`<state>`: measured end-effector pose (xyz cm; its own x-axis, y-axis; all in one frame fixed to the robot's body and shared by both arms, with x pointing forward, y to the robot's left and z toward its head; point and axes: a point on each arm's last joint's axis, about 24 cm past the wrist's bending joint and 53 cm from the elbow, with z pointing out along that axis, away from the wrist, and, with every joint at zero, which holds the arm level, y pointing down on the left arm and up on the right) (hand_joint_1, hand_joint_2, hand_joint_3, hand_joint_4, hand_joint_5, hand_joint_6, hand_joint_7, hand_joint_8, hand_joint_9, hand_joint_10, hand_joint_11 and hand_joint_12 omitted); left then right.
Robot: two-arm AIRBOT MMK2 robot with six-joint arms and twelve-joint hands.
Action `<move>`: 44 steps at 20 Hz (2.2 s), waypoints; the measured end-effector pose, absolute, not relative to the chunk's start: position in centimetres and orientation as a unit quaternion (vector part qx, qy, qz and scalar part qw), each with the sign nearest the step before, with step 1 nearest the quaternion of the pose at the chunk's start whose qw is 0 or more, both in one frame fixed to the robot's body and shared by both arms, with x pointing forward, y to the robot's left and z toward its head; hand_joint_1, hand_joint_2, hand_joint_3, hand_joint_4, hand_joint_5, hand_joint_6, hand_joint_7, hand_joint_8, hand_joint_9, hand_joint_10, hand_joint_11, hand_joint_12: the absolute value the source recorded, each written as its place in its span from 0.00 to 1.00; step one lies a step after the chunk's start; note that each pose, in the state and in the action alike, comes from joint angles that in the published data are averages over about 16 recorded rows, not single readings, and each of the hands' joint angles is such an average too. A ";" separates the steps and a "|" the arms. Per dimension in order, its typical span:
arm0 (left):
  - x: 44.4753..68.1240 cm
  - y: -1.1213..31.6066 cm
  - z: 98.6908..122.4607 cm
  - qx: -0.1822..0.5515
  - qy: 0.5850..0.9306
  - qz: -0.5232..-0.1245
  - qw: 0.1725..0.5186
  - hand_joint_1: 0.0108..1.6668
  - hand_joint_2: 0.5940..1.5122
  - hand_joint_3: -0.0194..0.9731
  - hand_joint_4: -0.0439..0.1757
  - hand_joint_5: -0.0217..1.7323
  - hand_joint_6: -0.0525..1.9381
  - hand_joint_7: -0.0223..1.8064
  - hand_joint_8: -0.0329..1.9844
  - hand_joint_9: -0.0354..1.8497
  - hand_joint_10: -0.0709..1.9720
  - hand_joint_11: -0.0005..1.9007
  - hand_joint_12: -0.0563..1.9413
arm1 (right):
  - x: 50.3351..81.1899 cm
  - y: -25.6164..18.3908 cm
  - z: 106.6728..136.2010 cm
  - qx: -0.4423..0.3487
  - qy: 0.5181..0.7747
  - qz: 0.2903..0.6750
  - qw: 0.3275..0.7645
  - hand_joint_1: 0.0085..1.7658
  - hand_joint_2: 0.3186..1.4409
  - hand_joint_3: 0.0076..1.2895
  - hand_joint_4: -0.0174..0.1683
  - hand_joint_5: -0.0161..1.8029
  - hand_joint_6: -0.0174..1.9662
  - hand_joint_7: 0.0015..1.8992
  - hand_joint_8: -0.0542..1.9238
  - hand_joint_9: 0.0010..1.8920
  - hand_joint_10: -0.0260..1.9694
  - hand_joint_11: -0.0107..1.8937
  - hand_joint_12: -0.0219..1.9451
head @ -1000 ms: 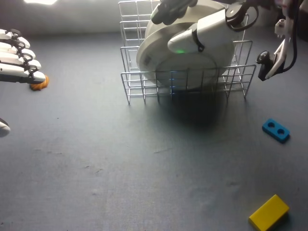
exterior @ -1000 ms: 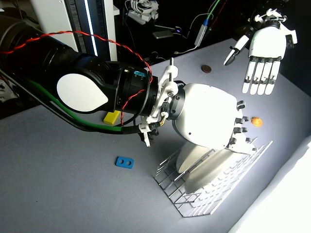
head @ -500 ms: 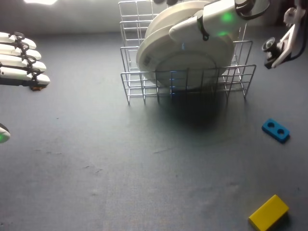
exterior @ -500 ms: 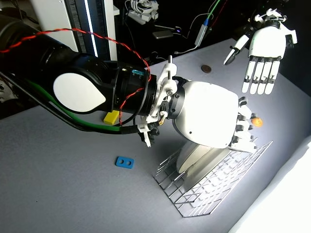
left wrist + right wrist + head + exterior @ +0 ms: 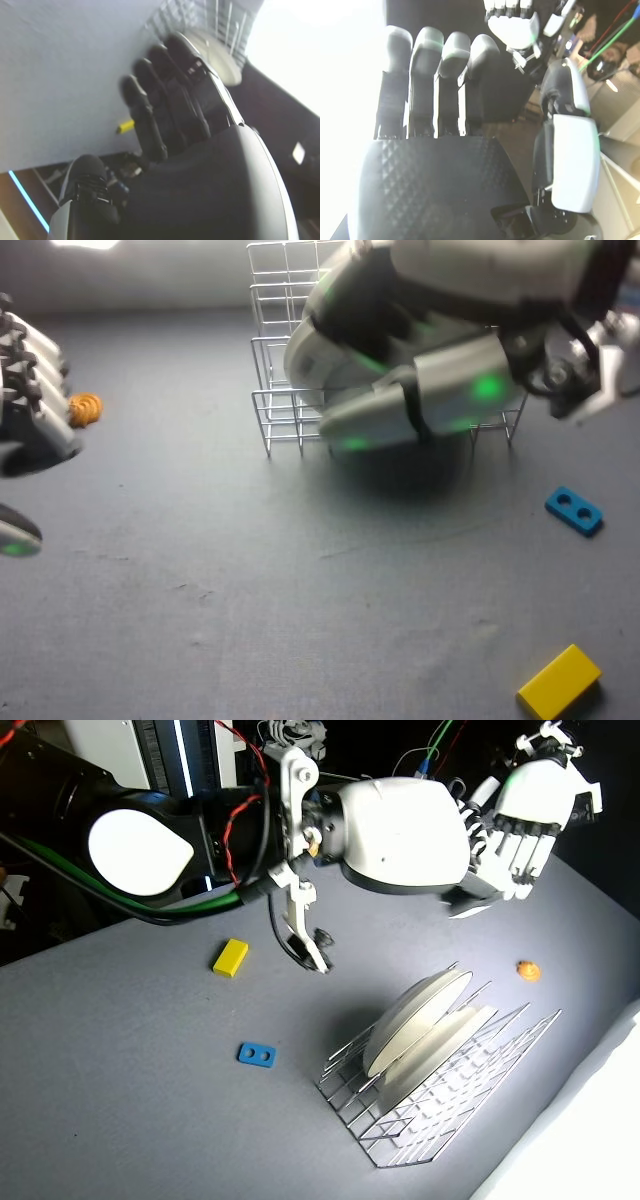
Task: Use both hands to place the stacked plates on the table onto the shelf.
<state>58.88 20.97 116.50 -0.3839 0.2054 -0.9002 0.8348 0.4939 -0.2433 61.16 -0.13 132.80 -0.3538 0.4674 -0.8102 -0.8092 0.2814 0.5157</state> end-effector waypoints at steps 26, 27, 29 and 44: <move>50.0 15.4 122.3 0.492 0.600 -0.499 0.385 0.55 0.64 0.01 0.92 0.75 1.00 0.72 0.97 0.70 0.97 0.67 1.00 | 55.5 -0.7 132.0 -0.231 0.561 0.579 0.545 0.32 0.91 0.00 0.96 0.94 0.99 0.91 1.00 0.98 0.97 1.00 0.98; 49.6 15.3 122.4 0.497 0.595 -0.503 0.382 0.55 0.64 0.01 0.92 0.75 1.00 0.72 0.97 0.70 0.97 0.67 1.00 | 55.5 -0.6 132.0 -0.232 0.560 0.579 0.545 0.32 0.91 0.00 0.96 0.94 0.99 0.91 1.00 0.98 0.97 1.00 0.98; 49.1 15.1 122.5 0.506 0.588 -0.507 0.376 0.55 0.64 0.01 0.92 0.75 1.00 0.72 0.97 0.70 0.97 0.67 1.00 | 55.4 -0.6 132.0 -0.235 0.559 0.579 0.545 0.32 0.91 0.00 0.96 0.94 0.99 0.91 1.00 0.98 0.97 1.00 0.98; 47.1 14.9 122.5 0.531 0.566 -0.521 0.357 0.55 0.64 0.01 0.92 0.75 1.00 0.75 0.97 0.72 0.97 0.66 1.00 | 54.6 -0.4 132.0 -0.253 0.550 0.581 0.545 0.32 0.91 0.00 0.96 0.93 0.99 0.89 0.99 0.96 0.97 1.00 0.98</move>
<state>47.15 14.88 122.54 -0.1822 0.2285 -0.9564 0.9719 -0.1054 -0.2103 54.59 -0.37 131.99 -0.2784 0.3542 -0.8928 -0.9108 0.1976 0.3624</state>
